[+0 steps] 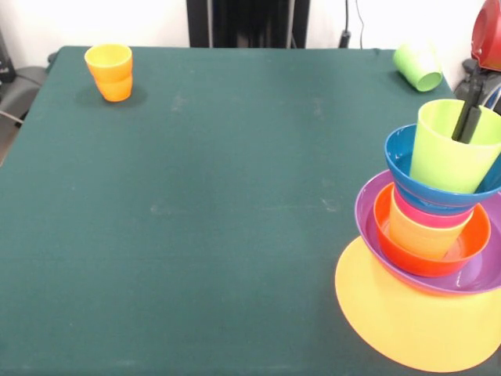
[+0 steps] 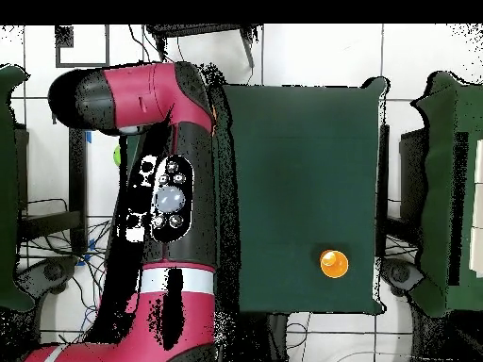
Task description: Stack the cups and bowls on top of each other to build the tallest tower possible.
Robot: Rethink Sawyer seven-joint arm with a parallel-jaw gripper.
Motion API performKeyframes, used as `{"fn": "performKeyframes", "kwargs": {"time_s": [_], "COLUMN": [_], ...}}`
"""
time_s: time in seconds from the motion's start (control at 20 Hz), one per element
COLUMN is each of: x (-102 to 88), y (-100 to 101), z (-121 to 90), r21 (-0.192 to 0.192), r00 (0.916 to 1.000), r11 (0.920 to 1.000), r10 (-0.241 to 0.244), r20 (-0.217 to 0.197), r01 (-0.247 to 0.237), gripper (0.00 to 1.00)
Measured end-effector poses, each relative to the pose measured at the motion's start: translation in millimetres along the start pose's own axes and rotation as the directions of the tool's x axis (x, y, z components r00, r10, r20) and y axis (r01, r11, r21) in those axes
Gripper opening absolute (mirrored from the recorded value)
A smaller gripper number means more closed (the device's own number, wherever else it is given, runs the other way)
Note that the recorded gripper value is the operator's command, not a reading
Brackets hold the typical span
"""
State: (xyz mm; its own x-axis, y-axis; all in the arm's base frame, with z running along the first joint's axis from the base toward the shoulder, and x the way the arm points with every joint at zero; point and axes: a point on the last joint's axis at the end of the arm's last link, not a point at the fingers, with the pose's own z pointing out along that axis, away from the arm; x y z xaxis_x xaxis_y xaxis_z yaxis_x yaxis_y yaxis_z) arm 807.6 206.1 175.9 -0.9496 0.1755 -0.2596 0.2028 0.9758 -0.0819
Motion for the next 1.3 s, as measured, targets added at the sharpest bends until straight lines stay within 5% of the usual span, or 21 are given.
{"fn": "performKeyframes", "kwargs": {"time_s": [0.5, 1.3], "x": [-2.8, -10.8], "y": [0, -4], "z": [-6, -47], "r21": [-0.004, -0.035], "r00": [1.0, 0.9991], "r11": [1.0, 0.9989], "r10": [0.002, 0.032], "r20": [0.008, 0.03], "r01": [-0.002, -0.031], "gripper": [1.0, 1.0]}}
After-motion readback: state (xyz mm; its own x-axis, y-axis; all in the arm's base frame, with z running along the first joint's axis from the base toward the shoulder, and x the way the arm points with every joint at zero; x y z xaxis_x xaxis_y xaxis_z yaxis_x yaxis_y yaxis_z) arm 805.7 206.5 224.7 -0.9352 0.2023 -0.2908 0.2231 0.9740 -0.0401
